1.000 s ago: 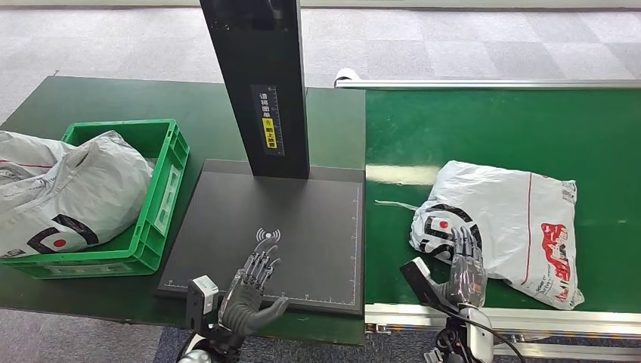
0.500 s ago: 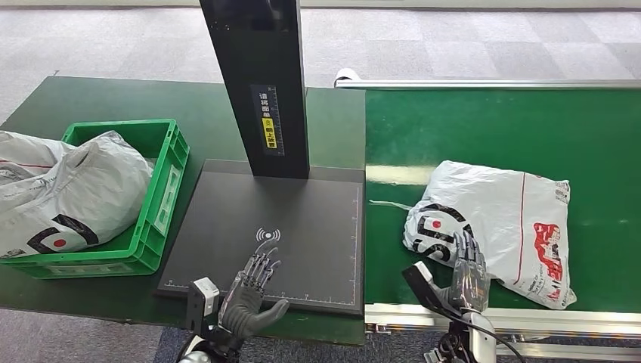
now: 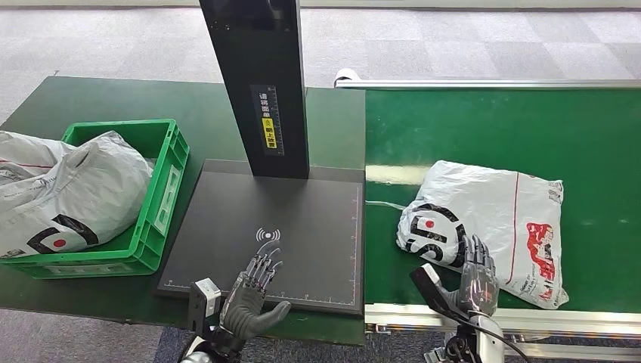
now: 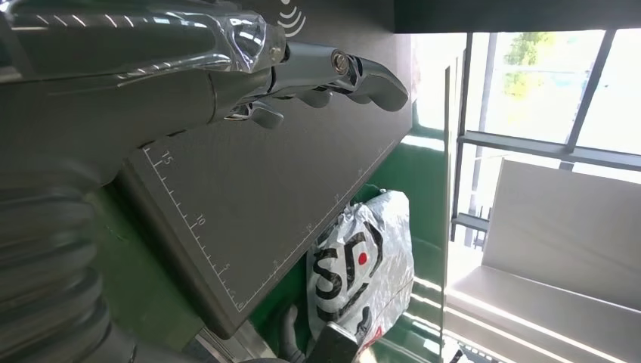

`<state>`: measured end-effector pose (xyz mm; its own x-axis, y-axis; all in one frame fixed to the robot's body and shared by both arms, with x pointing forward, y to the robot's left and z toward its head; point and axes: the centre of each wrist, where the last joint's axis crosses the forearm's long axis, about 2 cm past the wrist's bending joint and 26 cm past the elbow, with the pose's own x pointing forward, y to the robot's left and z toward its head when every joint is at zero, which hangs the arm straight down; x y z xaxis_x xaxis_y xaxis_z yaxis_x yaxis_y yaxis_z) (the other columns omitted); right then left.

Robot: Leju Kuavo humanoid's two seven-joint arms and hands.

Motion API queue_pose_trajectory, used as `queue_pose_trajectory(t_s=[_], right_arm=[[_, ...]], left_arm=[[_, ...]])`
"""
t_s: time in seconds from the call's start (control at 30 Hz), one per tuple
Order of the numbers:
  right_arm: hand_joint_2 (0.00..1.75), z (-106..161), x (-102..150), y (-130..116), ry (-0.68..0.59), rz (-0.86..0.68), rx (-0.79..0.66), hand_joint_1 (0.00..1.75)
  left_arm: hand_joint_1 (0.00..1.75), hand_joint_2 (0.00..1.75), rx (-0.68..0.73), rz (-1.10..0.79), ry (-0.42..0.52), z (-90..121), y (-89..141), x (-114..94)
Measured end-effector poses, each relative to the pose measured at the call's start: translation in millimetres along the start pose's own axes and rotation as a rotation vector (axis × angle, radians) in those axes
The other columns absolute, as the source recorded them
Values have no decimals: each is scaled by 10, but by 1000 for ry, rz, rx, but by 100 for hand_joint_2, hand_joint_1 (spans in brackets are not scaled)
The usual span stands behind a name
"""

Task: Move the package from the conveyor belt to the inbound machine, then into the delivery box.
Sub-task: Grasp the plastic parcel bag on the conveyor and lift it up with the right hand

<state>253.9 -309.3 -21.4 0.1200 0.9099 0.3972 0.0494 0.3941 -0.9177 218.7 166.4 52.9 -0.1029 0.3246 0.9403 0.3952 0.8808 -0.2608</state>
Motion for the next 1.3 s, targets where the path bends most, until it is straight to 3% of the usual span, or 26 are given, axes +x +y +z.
queue_pose_trajectory(t_s=[1.3], right_arm=[[175,21,-148,-92,67,50,-39,0]], left_arm=[[0,175,21,-4,10,47,14,0]])
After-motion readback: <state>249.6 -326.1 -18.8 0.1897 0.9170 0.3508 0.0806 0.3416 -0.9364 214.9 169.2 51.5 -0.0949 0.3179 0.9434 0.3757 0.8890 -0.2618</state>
